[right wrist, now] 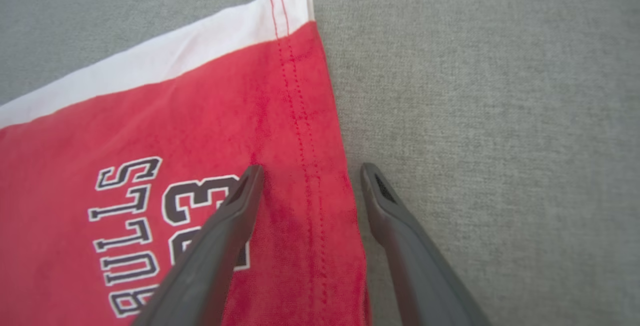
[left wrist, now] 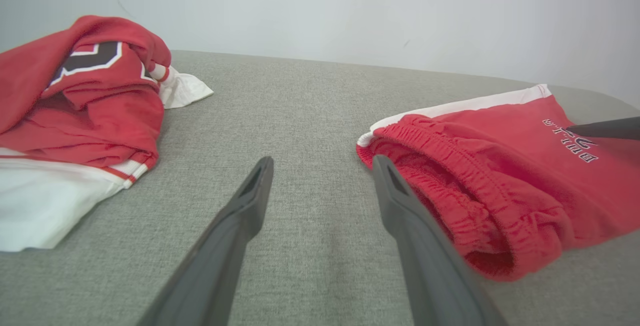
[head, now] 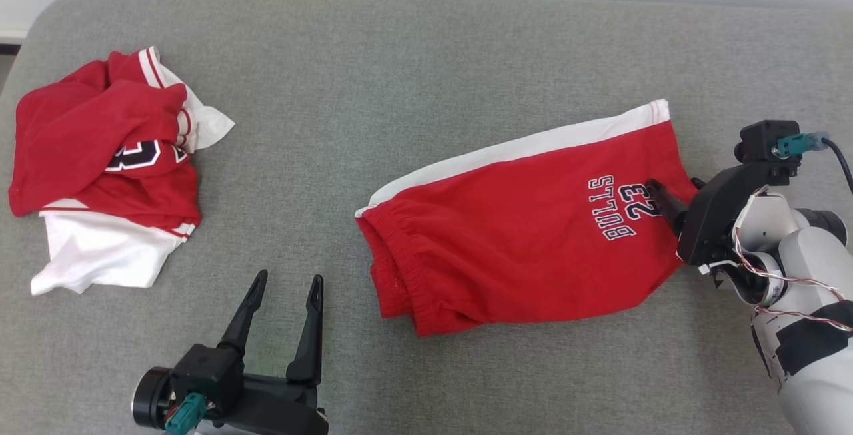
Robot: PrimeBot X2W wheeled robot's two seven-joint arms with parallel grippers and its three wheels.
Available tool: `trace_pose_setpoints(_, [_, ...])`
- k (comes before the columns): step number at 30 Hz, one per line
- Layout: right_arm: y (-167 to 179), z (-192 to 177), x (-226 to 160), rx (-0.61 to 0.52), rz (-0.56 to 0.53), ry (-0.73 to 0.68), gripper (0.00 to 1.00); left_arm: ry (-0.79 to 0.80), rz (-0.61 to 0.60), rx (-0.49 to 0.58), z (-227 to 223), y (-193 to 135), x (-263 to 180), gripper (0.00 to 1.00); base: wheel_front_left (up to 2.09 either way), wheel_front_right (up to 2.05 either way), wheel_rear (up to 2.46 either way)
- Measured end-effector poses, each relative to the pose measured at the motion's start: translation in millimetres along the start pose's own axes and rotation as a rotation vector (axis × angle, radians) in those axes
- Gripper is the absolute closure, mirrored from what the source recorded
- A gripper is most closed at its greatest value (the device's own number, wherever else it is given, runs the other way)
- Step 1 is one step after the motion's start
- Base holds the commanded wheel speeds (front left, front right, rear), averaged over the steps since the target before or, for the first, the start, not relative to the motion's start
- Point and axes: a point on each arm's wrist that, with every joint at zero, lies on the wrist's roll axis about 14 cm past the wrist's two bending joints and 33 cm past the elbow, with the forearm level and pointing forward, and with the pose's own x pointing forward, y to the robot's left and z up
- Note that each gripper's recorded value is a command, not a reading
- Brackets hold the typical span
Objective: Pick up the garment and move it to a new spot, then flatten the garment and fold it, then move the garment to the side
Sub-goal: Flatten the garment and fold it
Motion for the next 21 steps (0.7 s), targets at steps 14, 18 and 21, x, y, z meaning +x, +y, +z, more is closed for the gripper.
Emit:
trace_pose_setpoints(14, [20, -21, 19, -0.079, 0.010, 0.103, 1.00, 0.033, 0.016, -0.020, -15, 4, 1, 0.00, 0.00, 0.00, 0.00])
trace_pose_setpoints(18, [16, -21, 15, -0.089, -0.002, 0.089, 1.00, 0.034, 0.008, -0.018, -16, 2, 3, 0.00, 0.00, 0.00, 0.00])
trace_pose_setpoints(21, [3, -18, 8, -0.085, -0.038, 0.061, 1.00, 0.035, -0.005, -0.016, -17, 0, 4, 0.00, 0.00, 0.00, 0.00])
